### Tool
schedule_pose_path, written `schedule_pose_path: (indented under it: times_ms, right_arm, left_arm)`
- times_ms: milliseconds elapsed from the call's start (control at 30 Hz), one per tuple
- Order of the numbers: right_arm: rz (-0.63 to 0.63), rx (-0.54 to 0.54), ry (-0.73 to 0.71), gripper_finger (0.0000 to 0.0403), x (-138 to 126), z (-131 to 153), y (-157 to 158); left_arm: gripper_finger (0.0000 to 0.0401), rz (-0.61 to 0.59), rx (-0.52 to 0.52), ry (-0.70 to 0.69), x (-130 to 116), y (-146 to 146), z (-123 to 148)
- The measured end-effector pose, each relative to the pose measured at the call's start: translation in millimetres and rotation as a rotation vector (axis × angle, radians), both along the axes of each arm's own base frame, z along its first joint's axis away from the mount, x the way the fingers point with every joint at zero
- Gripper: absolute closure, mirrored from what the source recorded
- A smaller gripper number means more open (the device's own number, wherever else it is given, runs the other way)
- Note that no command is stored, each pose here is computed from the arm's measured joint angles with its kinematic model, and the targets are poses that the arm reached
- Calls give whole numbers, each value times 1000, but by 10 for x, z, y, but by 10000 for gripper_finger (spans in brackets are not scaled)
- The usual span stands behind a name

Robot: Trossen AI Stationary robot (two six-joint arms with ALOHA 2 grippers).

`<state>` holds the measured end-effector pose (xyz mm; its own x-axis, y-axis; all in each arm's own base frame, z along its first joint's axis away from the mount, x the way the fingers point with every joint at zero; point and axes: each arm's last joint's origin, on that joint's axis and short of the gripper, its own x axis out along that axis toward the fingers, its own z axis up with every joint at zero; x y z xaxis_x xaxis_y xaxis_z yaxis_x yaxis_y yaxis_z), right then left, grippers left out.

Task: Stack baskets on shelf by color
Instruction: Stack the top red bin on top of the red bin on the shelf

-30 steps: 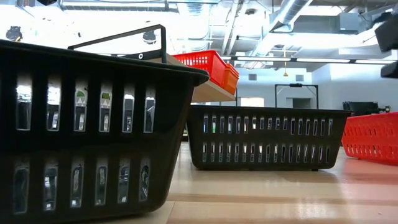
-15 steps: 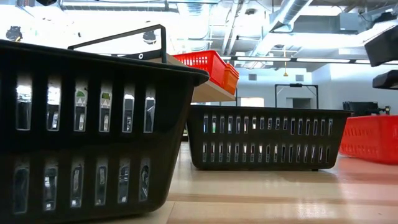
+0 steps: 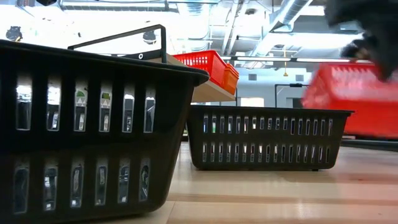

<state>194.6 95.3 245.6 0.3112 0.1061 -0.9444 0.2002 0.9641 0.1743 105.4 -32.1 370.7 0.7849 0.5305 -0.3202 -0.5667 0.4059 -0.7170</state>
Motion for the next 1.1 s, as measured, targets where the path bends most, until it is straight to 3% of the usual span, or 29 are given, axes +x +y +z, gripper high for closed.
schedule_pose_path:
  times_ms: [267, 500, 733, 1100]
  right_arm:
    - [-148, -114, -153, 399, 132, 886, -423]
    - [-189, -259, -278, 399, 557, 1417, -676]
    - [-204, -387, -333, 398, 1197, 1638, -845]
    - [-105, -452, -378, 396, 2077, 1592, -857]
  left_arm:
    - [159, 0, -1, 0, 0, 0, 0]
    - [159, 0, 0, 0, 1, -1, 0]
    - [159, 0, 1, 1, 1, 0, 0]
    - [159, 0, 1, 0, 0, 0, 0]
